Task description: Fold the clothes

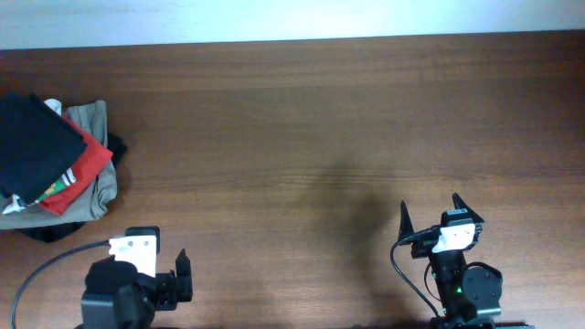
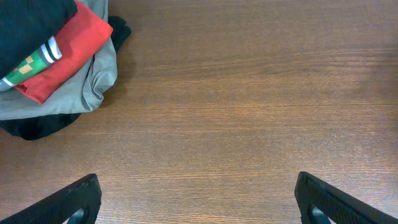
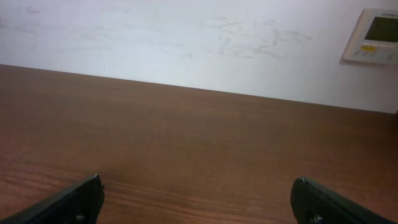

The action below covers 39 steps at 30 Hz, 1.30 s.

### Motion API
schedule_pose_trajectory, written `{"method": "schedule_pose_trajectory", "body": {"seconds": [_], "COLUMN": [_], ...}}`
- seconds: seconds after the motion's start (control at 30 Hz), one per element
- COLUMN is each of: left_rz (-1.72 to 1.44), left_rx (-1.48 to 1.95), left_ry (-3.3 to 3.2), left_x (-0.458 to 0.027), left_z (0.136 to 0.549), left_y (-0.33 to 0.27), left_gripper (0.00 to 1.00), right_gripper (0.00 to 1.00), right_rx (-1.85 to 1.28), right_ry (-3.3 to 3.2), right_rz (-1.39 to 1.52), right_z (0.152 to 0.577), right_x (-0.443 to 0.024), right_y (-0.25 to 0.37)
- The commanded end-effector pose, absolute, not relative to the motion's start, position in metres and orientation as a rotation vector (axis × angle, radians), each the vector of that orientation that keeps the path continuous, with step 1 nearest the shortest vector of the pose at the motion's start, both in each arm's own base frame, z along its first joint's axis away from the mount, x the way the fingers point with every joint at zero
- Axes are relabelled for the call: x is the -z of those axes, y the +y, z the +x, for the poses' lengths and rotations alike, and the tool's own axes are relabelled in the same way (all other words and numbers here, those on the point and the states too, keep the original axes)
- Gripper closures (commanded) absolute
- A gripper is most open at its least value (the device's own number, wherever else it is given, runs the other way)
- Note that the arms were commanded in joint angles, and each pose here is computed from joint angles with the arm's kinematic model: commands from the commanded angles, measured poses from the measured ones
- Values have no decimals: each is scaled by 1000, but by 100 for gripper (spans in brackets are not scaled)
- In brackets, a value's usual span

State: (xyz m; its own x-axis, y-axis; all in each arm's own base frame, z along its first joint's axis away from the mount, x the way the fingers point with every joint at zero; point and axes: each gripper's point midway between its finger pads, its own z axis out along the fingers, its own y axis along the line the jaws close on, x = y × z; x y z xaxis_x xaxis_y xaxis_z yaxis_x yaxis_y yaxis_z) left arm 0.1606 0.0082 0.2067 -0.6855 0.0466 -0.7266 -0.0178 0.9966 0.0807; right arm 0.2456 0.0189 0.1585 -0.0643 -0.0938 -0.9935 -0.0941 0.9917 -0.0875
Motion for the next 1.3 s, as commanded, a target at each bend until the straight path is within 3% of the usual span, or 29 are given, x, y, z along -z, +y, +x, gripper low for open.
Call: {"method": "schedule_pose_trajectory", "body": {"seconds": [0.0,0.3,0.57,0.73,1.27], "left_rz": [1,-3,-72,-42,-37], "left_rx": [-107,-114,-15,-9,-2], "left_ry": [2318,2306,1524,1642,1642], "left_x": [-207,-205,-199,-158,-158], "left_z": [160,161,247,246,246], "left_y": [10,11,2,1,-1], "left_gripper": [1,1,1,1,1], "right_gripper": [1,1,1,1,1], "right_rx": [2,2,2,2,2], "right_ry": [1641,1642,1642,1642,1642], "right_rz": [-154,-154,-154,-154,-154], "right_z": [245,245,245,245,245], "right_x": [-156,-156,-156,-156,-156], "right_y": [20,20,20,20,20]}}
